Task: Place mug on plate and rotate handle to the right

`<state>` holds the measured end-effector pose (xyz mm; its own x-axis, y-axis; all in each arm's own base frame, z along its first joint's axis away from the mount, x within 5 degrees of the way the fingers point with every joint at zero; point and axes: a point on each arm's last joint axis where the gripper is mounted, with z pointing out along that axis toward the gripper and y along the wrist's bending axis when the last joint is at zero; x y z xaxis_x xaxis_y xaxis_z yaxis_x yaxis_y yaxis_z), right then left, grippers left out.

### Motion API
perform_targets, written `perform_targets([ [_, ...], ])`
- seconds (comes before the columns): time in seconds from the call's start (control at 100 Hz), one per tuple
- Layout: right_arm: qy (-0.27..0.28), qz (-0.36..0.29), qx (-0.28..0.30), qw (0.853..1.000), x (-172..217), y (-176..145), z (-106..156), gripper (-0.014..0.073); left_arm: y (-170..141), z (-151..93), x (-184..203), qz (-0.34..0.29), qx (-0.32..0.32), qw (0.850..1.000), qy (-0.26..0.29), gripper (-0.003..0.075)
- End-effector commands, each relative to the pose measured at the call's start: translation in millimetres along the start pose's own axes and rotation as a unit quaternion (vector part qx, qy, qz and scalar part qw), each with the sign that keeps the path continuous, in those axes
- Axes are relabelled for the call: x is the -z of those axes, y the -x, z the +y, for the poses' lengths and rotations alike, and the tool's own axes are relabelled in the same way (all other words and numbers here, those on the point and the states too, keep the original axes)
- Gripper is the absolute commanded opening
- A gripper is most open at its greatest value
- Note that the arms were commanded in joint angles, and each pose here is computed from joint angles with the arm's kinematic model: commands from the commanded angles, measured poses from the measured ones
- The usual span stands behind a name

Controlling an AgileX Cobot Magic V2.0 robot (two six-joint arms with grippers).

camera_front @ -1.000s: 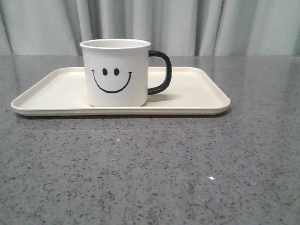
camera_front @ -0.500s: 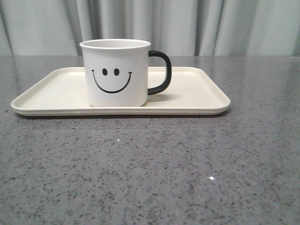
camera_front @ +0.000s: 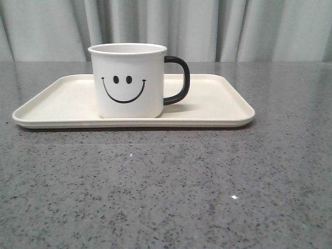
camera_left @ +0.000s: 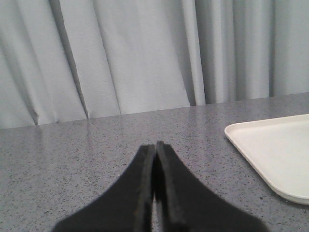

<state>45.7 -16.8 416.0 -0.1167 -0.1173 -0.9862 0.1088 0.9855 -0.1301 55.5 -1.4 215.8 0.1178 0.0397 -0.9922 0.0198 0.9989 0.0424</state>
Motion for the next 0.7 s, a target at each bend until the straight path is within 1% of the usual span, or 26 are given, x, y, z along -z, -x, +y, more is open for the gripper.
perform_targets([
  [0.0, -0.007, -0.044, 0.011, 0.999, 2, 13, -2, -0.0109, 5, 0, 3, -0.048, 0.002, 0.999, 0.001, -0.0020],
  [0.43, -0.007, -0.044, 0.011, 0.999, 3, 13, -2, -0.0109, 5, 0, 3, -0.048, 0.002, 0.999, 0.001, -0.0020],
  [0.69, -0.015, -0.084, 0.006, 0.996, 27, 9, -8, -0.0109, 5, 0, 3, -0.048, 0.002, 0.999, 0.001, -0.0020],
])
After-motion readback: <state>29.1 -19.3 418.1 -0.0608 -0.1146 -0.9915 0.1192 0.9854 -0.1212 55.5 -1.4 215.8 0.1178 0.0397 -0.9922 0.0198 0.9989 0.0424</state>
